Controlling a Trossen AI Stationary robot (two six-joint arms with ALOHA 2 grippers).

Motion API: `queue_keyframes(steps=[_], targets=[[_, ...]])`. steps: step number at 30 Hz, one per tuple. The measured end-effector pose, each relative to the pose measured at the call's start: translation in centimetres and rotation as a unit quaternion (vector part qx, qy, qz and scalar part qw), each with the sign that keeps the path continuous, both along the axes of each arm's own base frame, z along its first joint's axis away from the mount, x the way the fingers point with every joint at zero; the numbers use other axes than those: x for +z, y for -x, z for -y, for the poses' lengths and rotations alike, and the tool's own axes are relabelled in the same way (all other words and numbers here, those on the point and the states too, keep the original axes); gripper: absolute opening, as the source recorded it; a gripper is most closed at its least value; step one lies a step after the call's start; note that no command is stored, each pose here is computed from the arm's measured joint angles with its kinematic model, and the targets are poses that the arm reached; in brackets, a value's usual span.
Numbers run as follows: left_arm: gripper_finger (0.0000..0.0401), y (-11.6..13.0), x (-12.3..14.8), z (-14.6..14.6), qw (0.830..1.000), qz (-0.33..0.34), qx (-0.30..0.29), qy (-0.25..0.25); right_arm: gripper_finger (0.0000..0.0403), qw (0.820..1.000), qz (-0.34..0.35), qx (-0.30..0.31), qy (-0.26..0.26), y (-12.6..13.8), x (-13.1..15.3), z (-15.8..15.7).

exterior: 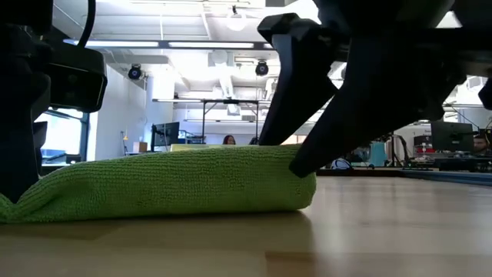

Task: Roll microfiber towels into tight, uniform cylinder then place into a basket
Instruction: Roll the green microfiber towel

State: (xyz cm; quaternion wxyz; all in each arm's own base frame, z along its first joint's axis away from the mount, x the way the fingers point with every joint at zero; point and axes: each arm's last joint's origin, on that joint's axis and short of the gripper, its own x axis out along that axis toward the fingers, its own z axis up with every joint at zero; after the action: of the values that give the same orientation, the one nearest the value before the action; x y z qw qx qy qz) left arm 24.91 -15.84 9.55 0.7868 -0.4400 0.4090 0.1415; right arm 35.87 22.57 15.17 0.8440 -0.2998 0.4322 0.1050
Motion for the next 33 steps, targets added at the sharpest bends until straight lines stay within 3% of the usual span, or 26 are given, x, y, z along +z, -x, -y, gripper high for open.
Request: queue_keyframes(steps=[4, 7, 16, 21, 33], targets=[[0.0008, 0.0, 0.0, 0.0, 1.000, 0.000, 0.003, 0.002, 0.0193, 1.000, -0.002, -0.027, -0.014, -0.2, -0.1, 0.5], [0.0008, 0.0, 0.0, 0.0, 1.000, 0.000, 0.003, 0.002, 0.0185, 0.998, -0.007, -0.050, -0.023, -0.3, -0.1, 0.9], [0.0008, 0.0, 0.0, 0.0, 1.000, 0.000, 0.003, 0.003, 0.0054, 0.996, -0.031, -0.068, -0.043, -0.7, -1.1, 1.5], [0.0008, -0.1, 0.0, 0.1, 1.000, 0.006, 0.002, 0.008, 0.0005, 0.984, -0.086, -0.078, -0.133, -1.2, -1.5, 2.4], [0.0008, -0.5, 1.1, 0.7, 0.997, 0.040, -0.031, 0.062, 0.0001, 0.919, -0.193, -0.088, -0.332, -3.5, -1.3, 7.3]])
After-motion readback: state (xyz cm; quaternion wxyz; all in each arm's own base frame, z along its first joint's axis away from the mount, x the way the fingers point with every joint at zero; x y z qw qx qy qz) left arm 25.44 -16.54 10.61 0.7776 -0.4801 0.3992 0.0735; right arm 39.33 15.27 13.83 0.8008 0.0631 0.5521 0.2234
